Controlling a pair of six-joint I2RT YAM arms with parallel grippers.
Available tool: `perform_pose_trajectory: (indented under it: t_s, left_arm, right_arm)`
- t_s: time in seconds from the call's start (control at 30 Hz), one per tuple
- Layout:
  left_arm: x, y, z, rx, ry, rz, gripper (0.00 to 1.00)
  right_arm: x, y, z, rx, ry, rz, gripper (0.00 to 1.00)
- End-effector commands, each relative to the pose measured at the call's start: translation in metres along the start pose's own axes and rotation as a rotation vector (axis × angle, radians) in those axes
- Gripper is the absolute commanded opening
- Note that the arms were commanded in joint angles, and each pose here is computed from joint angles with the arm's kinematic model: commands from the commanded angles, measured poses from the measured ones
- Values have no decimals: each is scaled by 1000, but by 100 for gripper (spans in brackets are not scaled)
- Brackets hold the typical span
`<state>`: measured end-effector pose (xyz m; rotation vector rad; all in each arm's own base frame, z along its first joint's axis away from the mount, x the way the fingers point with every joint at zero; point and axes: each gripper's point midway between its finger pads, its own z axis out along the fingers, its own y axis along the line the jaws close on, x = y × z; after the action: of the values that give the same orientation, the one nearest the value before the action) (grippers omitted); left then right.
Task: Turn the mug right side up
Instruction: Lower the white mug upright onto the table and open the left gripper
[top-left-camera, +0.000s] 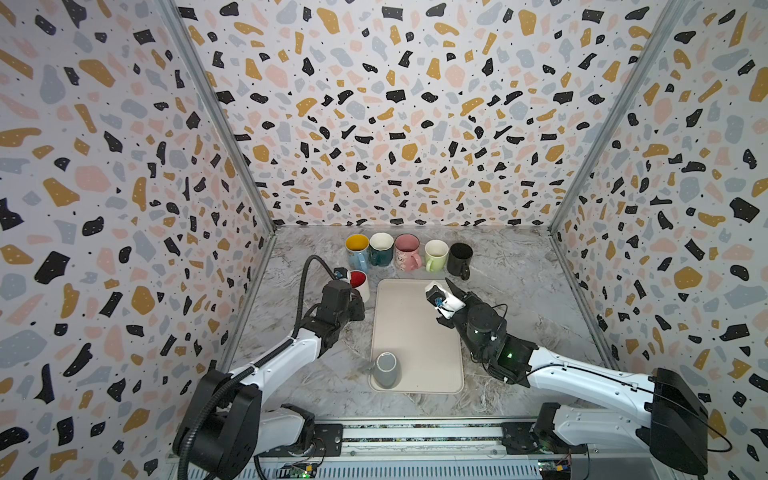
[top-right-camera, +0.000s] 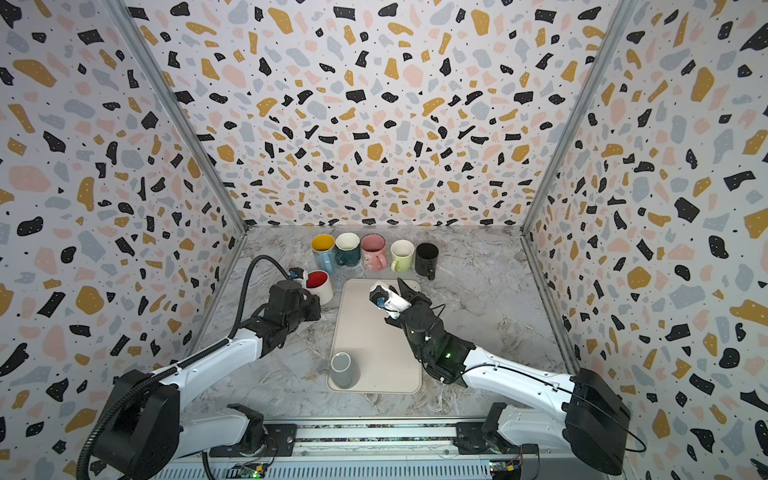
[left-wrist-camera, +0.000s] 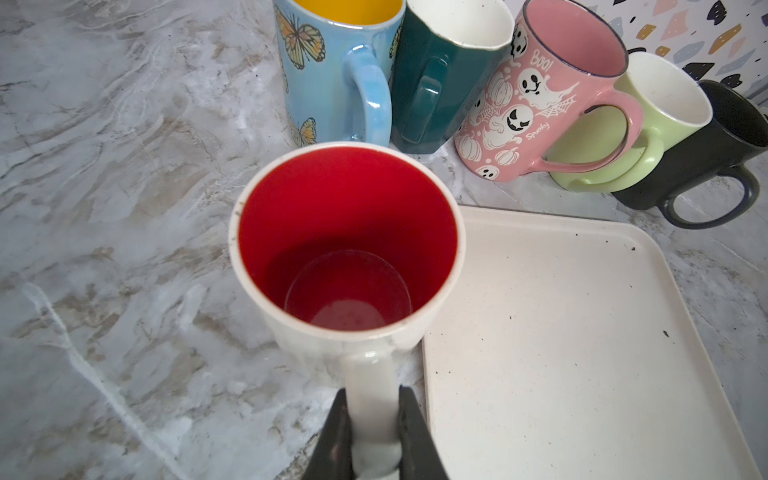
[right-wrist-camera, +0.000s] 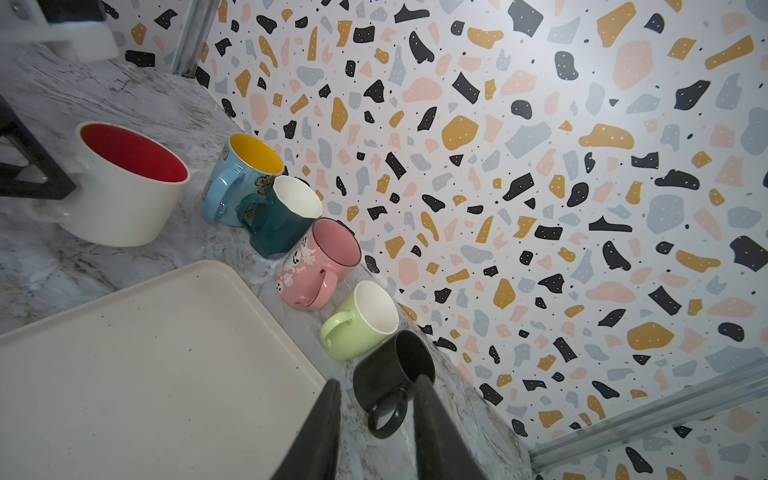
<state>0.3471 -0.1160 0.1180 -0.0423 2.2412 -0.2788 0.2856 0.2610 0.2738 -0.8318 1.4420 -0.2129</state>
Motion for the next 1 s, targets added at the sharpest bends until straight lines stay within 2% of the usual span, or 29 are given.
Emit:
perform_pose_trajectory:
  t_s: [0.0, 0.23, 0.97]
  left_arm:
    - [-40, -8, 0, 25, -160, -24, 0]
    - [-42, -6, 10, 7, -173, -20, 0]
    - [-12, 12, 38, -76, -95, -30, 0]
  right_arm:
    - [-5, -10, -5, 14, -19, 37, 32]
    - [-3, -12, -5, 19, -18, 45, 32]
    - [0, -10, -3, 13, -14, 71, 33]
